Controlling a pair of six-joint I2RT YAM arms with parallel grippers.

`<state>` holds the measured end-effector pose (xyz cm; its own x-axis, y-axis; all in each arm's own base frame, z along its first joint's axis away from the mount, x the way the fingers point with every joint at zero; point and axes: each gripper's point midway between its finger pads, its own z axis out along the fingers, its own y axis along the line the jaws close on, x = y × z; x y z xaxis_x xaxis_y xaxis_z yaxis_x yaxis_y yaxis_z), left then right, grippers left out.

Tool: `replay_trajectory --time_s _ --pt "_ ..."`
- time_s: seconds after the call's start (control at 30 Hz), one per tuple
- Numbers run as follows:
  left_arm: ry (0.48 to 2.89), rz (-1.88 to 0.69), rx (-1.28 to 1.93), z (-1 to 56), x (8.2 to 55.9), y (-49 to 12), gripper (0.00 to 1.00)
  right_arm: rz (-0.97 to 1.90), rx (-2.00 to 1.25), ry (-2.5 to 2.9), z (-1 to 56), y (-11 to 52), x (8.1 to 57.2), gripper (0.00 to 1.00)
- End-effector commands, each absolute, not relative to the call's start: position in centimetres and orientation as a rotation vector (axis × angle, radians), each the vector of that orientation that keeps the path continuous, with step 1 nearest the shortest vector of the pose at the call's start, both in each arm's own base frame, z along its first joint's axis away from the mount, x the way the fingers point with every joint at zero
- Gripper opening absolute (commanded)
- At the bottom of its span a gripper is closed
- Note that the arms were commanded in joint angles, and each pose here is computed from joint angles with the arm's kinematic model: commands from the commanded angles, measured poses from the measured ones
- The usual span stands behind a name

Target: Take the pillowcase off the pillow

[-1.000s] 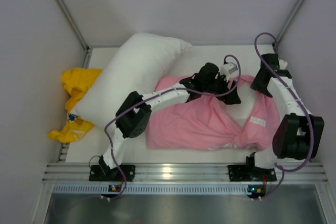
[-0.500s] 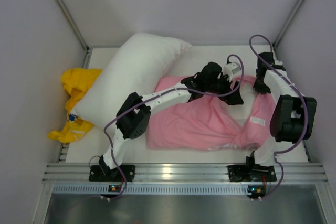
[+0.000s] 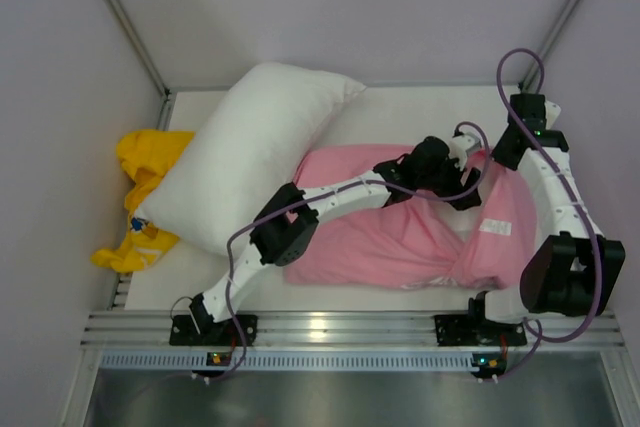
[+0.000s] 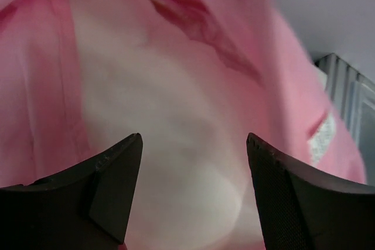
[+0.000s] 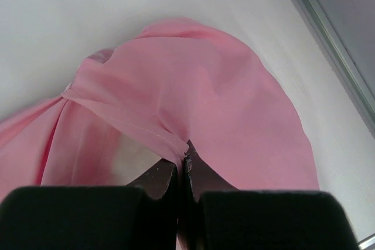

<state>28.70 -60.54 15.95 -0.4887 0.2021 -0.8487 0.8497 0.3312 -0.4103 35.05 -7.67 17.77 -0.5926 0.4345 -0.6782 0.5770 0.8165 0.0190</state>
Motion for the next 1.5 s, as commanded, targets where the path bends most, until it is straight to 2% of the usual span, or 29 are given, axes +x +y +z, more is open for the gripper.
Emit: replay_trajectory --time_s 0.0,0.4,0.47,0.87,1.0,1.07,1.13,1.17,1.2,1.27,1.33,1.37,1.47 --pt "1.804 -1.140 0.894 16.0 31.1 -61.7 0.75 -0.229 0.748 2.289 18.5 -7.4 34.8 0.00" --pt "1.563 -1.069 0.959 14.7 34.1 -63.0 0.77 -0.188 0.718 2.331 17.6 -6.7 35.2 0.00" --pt "1.536 -1.053 0.950 15.3 34.5 -63.3 0.83 -0.192 0.713 2.325 17.8 -6.8 35.1 0.00" --pt "1.411 -0.998 1.009 13.7 36.3 -65.5 0.98 -0.102 0.721 2.331 17.8 -5.6 35.2 0.00" --pt "1.418 -1.044 1.092 11.8 35.0 -65.8 0.98 -0.088 0.725 2.330 17.8 -5.5 35.3 0.00" --pt "1.374 -1.064 1.075 14.1 34.2 -65.6 0.98 -0.077 0.719 2.332 17.9 -5.3 35.4 0.00" --pt "1.353 -1.058 1.073 12.9 33.1 -64.8 0.99 -0.071 0.717 2.333 17.9 -5.2 35.3 0.00" --pt "1.311 -1.041 1.058 15.0 32.8 -64.4 0.99 -0.077 0.717 2.336 17.8 -5.3 35.3 0.00" --pt "1.326 -1.019 1.078 13.5 32.1 -64.0 0.99 -0.084 0.716 2.337 17.7 -5.4 35.2 0.00" --pt "1.237 -1.012 1.077 16.4 31.2 -63.6 0.99 -0.098 0.718 2.336 17.6 -5.6 35.1 0.00" --pt "1.222 -1.016 1.118 15.2 29.6 -62.7 0.98 -0.101 0.722 2.328 17.8 -5.6 35.0 0.00" --pt "1.154 -1.024 1.097 17.3 29.1 -62.5 0.98 -0.102 0.724 2.324 17.9 -5.7 34.9 0.00" --pt "1.138 -1.044 1.136 16.7 28.0 -62.3 0.98 -0.111 0.730 2.314 18.3 -5.9 34.6 0.00"
